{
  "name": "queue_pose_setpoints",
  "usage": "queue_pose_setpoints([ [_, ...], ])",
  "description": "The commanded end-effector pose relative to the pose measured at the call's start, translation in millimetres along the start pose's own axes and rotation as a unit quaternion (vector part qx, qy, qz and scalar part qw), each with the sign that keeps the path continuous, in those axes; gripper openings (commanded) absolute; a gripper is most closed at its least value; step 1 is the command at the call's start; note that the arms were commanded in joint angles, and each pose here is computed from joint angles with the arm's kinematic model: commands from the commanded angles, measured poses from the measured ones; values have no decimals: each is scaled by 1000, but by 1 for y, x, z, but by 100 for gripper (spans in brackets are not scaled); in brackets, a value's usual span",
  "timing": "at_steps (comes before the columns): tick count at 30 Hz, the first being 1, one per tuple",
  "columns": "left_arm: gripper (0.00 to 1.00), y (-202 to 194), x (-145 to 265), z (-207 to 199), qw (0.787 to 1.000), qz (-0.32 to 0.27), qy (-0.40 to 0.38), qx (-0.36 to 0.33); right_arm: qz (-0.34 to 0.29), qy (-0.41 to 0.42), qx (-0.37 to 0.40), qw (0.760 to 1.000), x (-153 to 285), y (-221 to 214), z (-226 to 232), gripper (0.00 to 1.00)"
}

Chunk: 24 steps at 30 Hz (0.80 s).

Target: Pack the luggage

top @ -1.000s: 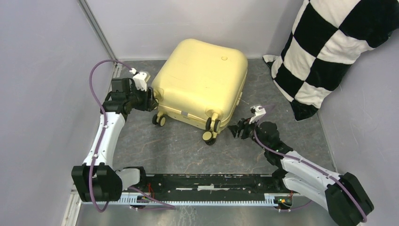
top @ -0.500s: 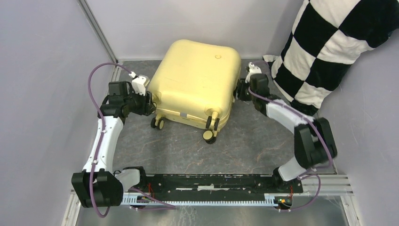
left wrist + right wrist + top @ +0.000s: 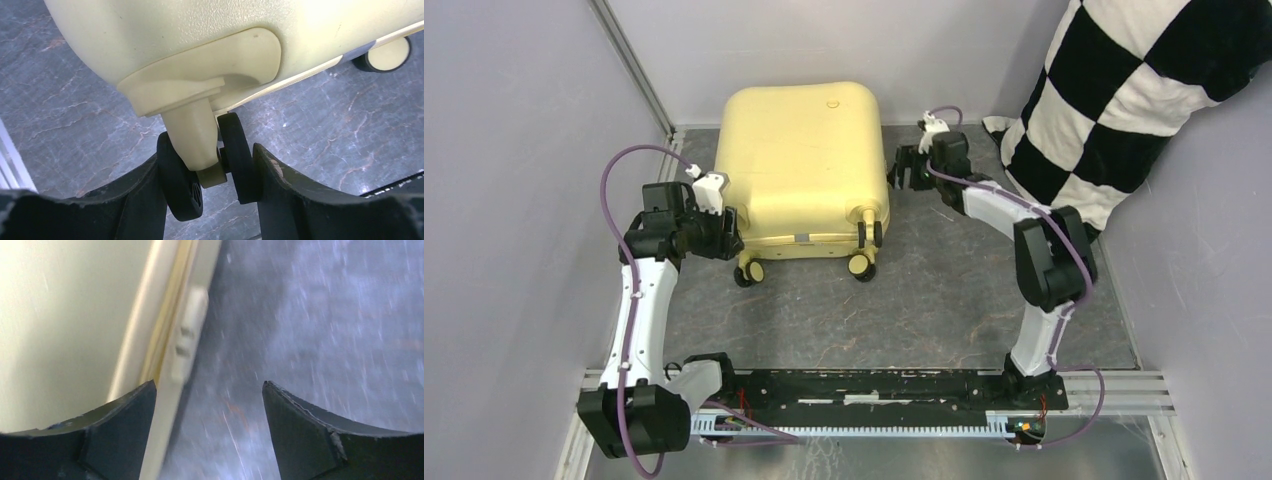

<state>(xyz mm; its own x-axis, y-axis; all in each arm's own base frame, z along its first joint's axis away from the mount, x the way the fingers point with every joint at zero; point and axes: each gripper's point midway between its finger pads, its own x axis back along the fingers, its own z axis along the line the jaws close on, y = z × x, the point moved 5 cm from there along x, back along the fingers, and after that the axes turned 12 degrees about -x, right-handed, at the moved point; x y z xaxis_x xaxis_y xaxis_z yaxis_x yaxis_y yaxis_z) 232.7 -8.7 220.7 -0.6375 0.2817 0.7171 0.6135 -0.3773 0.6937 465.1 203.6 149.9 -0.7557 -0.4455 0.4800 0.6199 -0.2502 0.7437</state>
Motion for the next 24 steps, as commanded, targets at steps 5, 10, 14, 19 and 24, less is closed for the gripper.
queue_pose_setpoints([
  [5, 2, 43, 8, -53, 977, -135, -158, -39, -71, -44, -50, 995, 106, -48, -73, 93],
  [10, 2, 57, 0, -58, 975, -175, -140, 3, -59, 62, -33, 996, 145, -113, -57, 87],
  [14, 2, 62, -3, -61, 971, -200, -127, 22, -72, 116, -17, 990, 163, -138, -37, 81],
  [19, 2, 64, -7, -71, 971, -194, -138, 26, -62, 148, -54, 986, 149, -123, -21, 69],
  [24, 2, 62, -6, -68, 975, -186, -114, 40, -73, 216, -67, 971, 126, -88, 6, 67],
])
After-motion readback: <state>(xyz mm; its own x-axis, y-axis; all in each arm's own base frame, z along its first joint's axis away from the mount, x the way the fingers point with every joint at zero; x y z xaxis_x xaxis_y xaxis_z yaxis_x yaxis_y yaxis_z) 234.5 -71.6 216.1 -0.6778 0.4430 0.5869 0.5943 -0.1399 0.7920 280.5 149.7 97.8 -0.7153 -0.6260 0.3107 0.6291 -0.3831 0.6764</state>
